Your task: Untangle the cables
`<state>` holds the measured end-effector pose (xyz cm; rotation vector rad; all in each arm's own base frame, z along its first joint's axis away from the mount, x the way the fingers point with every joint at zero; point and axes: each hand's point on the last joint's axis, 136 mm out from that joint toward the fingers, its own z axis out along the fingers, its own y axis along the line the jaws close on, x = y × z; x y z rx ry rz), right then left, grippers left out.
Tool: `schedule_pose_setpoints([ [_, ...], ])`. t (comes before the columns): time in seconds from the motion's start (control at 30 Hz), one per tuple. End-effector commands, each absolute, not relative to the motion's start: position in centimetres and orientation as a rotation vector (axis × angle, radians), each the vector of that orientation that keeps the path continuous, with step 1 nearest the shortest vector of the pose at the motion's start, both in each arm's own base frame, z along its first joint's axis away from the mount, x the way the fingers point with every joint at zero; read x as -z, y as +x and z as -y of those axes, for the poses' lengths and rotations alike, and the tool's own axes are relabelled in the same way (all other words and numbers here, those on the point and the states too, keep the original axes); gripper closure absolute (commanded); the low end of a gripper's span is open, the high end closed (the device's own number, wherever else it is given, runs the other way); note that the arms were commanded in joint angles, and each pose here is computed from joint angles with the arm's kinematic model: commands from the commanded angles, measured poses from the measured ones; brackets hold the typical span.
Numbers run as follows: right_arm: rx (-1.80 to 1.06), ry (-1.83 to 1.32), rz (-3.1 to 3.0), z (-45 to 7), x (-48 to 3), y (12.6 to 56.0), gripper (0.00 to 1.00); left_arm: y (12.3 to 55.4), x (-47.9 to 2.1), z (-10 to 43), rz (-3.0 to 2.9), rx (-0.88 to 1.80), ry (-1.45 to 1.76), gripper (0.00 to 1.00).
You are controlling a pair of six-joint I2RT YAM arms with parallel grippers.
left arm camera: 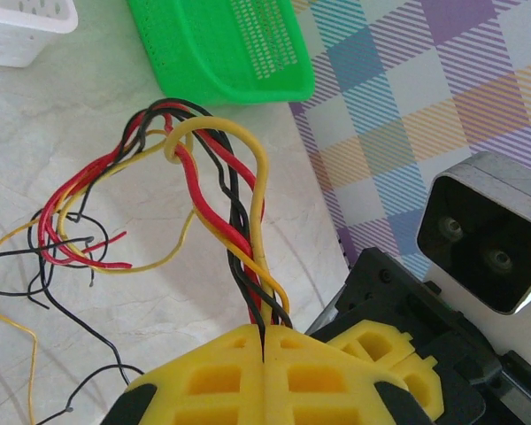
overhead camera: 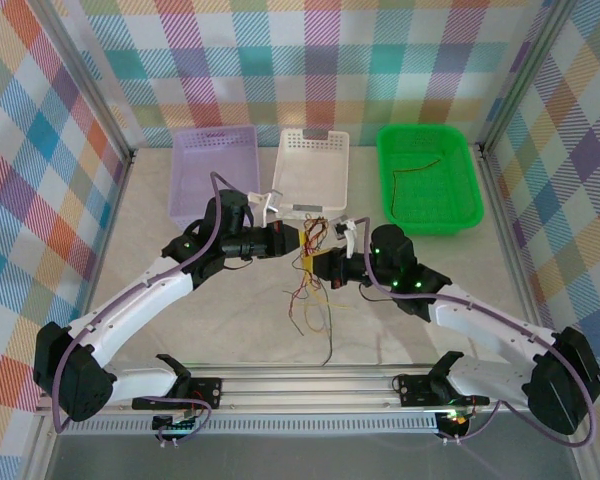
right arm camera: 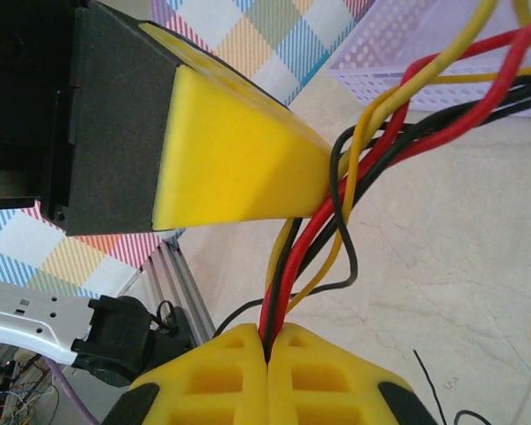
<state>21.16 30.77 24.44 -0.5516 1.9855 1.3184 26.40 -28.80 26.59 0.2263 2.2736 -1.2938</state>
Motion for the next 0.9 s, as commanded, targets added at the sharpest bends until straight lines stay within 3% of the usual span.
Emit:
schedule_pose_setpoints([
  [0.0, -1.281, -0.538, -1.916, -29.6, -26.8, 21.3, 0.87, 26.4, -26.8, 28.2, -2.277, 1.248, 0.216, 1.00],
  [0.07, -1.265, -0.515, -1.909, -28.9, -27.2, 21.5, 0.76, 26.4, -26.6, 28.3, -2.284, 1.250, 0.218, 1.00],
  [0.17, -1.263, -0.494, -1.888, -28.2, -28.0, 21.7, 0.70, 26.4, -26.5, 28.5, -2.292, 1.257, 0.228, 1.00],
  [0.47, -1.343, -0.503, -1.912, -29.8, -27.9, 22.8, 0.71, 26.2, -26.3, 28.7, -2.302, 1.253, 0.250, 1.00],
  [0.87, -1.310, -0.492, -1.941, -30.9, -26.5, 24.6, 0.64, 25.9, -26.7, 29.0, -2.291, 1.259, 0.281, 1.00],
])
